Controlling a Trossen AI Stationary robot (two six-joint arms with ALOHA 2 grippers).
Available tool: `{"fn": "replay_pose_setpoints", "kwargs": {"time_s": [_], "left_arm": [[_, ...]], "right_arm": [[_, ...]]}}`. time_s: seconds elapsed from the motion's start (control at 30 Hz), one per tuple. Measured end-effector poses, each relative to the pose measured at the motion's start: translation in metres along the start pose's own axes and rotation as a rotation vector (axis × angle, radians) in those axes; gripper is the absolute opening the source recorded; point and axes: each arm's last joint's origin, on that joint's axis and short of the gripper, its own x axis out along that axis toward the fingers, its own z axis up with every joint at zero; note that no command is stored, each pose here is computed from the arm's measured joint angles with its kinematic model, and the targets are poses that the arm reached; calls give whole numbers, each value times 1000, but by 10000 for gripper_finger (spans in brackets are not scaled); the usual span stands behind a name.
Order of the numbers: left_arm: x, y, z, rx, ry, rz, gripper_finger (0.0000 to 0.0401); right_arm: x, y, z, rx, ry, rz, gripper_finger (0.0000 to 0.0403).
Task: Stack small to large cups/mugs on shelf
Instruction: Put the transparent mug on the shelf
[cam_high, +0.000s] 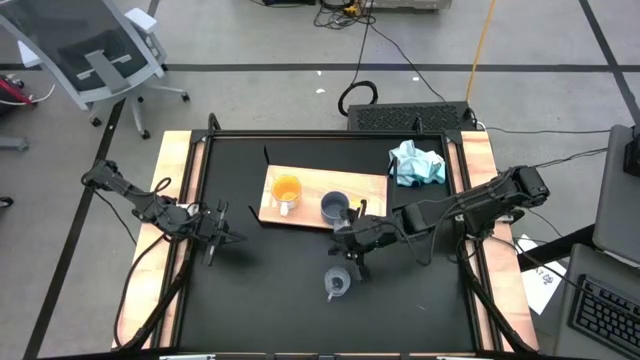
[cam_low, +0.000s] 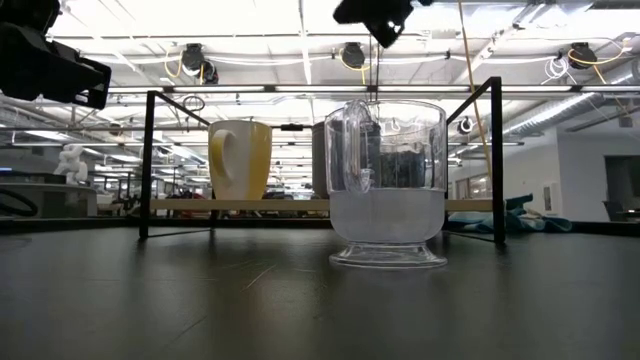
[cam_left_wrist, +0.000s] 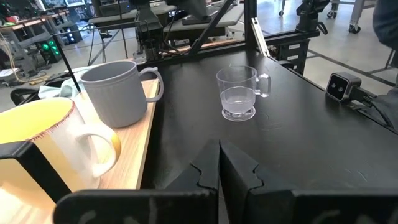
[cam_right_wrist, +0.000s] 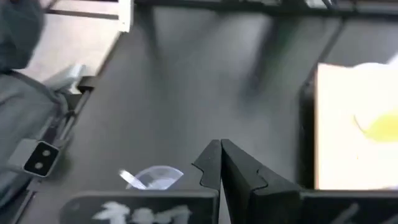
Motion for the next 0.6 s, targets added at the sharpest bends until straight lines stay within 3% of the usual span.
{"fn": "replay_pose_setpoints", "kwargs": {"time_s": [0.3,0.6], "left_arm": [[0,0,0,4,0,1,10],[0,0,1,2,-4,2,10]], "right_arm": [[3,2,-4,128,139,32,20],[46,5,-1,147,380,12,29]]}}
